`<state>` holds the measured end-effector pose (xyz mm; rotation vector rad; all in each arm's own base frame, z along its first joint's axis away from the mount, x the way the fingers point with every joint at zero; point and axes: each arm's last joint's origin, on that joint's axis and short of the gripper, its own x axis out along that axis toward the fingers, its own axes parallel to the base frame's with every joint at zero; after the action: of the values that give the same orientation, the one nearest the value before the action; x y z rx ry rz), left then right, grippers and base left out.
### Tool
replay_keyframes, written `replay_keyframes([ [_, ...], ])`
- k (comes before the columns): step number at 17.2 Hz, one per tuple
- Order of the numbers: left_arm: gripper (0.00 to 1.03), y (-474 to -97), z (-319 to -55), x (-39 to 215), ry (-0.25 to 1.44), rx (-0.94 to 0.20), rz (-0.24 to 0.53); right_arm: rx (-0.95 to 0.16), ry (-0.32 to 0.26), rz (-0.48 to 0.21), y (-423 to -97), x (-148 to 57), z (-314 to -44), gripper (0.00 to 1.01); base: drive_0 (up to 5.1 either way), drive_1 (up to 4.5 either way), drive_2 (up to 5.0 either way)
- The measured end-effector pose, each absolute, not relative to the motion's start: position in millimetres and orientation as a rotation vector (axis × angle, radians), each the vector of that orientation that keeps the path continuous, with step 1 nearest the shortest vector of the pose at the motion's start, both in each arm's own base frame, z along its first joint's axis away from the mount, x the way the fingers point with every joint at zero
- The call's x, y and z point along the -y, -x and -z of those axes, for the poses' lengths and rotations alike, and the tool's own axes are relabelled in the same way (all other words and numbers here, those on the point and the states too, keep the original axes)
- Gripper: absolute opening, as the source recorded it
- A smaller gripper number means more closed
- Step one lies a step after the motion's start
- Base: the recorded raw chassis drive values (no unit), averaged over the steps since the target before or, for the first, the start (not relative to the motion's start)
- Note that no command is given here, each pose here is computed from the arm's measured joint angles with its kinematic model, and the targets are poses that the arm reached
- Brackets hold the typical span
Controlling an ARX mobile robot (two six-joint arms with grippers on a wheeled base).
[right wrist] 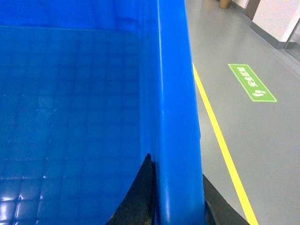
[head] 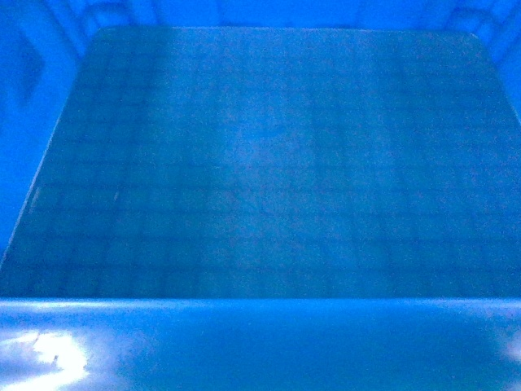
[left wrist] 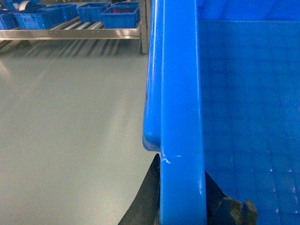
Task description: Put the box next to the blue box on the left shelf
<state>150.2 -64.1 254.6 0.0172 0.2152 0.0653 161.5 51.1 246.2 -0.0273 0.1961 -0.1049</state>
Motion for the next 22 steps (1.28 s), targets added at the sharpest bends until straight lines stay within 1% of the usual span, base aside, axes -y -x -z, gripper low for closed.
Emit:
replay_keyframes([
  [5, 0.07, -150.2, -253.9, 64.0, -0.021, -0.221, -0.067, -0.201, 0.029, 0.104, -162.1, -51.4, -245.5, 0.10, -1.5, -1.54, -1.5],
  [22, 0.07, -150.5, -253.6, 64.2, -0.021, -0.223, -0.066, -0.202, 0.032, 0.104, -162.1, -51.4, -245.4, 0.10, 0.0, 4.09, -4.2],
])
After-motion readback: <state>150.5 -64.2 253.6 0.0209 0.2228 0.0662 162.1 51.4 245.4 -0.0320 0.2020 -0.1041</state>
